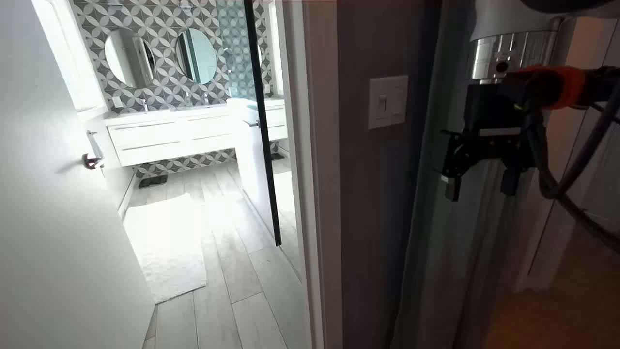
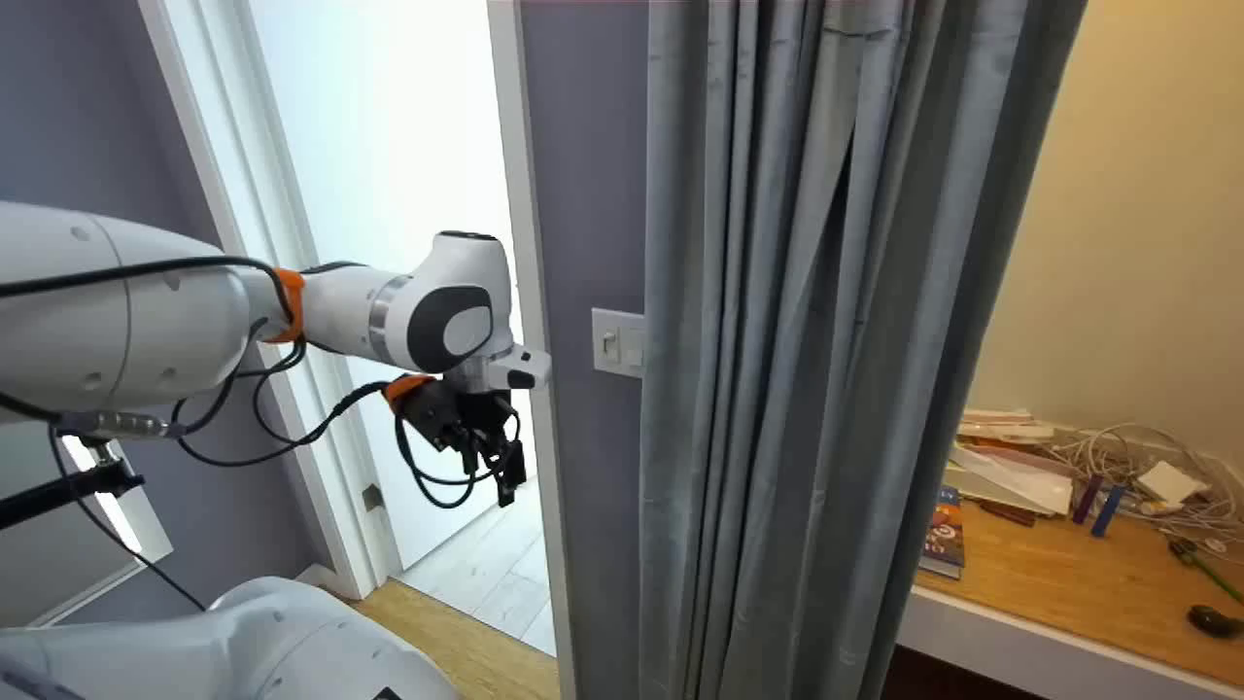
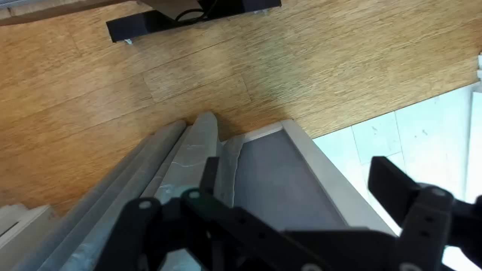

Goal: Flip the left light switch

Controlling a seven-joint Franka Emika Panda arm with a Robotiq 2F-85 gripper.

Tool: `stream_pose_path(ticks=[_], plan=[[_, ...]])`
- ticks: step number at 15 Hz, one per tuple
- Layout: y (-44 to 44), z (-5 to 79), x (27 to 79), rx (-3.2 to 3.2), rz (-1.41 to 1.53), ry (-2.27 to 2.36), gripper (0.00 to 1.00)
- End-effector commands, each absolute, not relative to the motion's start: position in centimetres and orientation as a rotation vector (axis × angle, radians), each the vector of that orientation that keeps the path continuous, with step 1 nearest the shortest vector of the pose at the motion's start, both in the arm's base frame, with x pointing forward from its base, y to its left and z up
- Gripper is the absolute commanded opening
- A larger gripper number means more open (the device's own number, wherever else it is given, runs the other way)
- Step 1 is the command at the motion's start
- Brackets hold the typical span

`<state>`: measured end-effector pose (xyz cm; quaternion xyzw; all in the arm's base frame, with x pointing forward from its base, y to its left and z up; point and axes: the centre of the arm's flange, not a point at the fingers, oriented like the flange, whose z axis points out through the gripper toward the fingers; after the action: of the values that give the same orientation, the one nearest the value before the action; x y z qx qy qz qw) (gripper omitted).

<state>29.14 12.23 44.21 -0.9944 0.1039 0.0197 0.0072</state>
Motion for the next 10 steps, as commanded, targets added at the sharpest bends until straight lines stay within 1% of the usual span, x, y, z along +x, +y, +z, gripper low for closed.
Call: stream_pose_path(ticks=[1, 6, 10], plan=[[12.2, 44.2, 29.1, -3.110, 0.062, 0.325, 1.00], [12.2, 44.2, 29.1, -3.110, 0.062, 0.325, 1.00], [11.9, 45.5, 33.1, -2.939, -0.225, 0.523, 1.00]])
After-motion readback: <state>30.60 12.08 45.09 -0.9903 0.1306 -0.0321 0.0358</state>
